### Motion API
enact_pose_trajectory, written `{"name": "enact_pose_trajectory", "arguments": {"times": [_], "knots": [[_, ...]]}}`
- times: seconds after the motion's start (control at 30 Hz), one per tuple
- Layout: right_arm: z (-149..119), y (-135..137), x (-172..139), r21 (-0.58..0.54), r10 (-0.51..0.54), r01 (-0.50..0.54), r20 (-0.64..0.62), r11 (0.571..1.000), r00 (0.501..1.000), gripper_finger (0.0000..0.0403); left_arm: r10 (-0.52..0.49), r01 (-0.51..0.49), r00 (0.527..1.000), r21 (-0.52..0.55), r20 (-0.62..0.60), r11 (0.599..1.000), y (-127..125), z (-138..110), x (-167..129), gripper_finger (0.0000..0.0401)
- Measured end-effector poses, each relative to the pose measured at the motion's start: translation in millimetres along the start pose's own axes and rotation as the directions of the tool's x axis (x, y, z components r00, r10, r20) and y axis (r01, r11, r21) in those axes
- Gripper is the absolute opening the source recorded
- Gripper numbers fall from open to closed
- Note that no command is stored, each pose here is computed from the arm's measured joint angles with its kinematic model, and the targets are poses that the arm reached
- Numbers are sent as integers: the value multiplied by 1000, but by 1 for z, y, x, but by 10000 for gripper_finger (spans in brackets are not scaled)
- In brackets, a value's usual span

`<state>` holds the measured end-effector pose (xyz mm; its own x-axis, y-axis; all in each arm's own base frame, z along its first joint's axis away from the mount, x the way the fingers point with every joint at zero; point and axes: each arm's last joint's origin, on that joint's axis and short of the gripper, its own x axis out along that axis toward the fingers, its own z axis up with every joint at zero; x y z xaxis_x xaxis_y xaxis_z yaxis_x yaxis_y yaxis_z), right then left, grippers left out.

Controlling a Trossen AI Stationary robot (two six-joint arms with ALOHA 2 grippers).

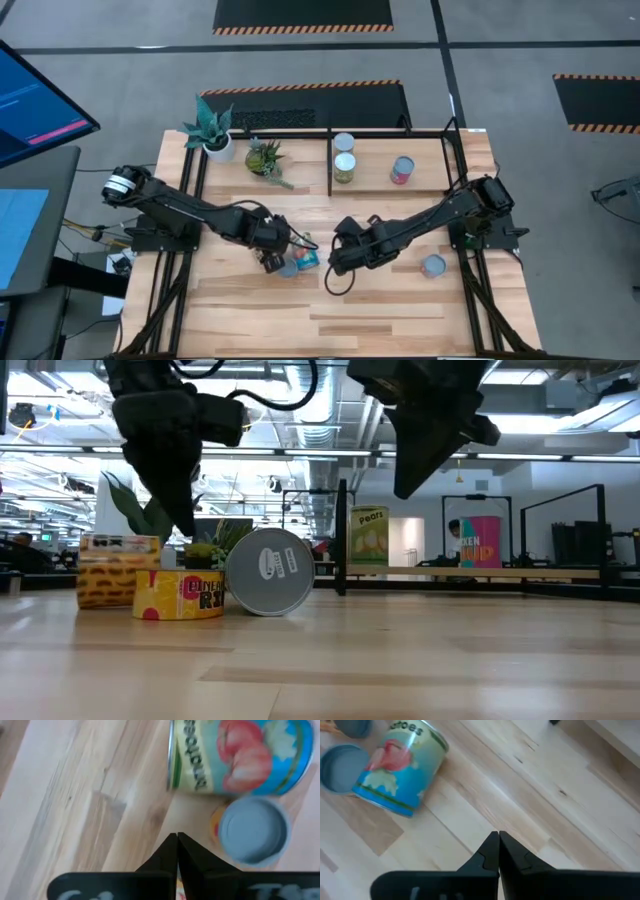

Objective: Pick and place cans onto a shelf
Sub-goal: Prepare the canned goods to the center of the table

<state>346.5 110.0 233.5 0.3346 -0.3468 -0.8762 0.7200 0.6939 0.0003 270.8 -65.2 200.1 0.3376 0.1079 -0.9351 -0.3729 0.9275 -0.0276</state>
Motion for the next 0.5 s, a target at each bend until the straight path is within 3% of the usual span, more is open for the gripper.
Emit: {"name": "enact_pose_trajectory", "arguments": {"times": [0.17, 0.5], "knots": [[-2, 1, -1, 32, -10, 10, 17, 999, 1000, 13, 31, -30, 998, 9, -48, 999, 0, -6, -2, 0], [2, 1, 0, 97, -3, -2, 52, 995, 999, 17, -41, 39, 997, 22, 67, 999, -11, 8, 8, 0]]}}
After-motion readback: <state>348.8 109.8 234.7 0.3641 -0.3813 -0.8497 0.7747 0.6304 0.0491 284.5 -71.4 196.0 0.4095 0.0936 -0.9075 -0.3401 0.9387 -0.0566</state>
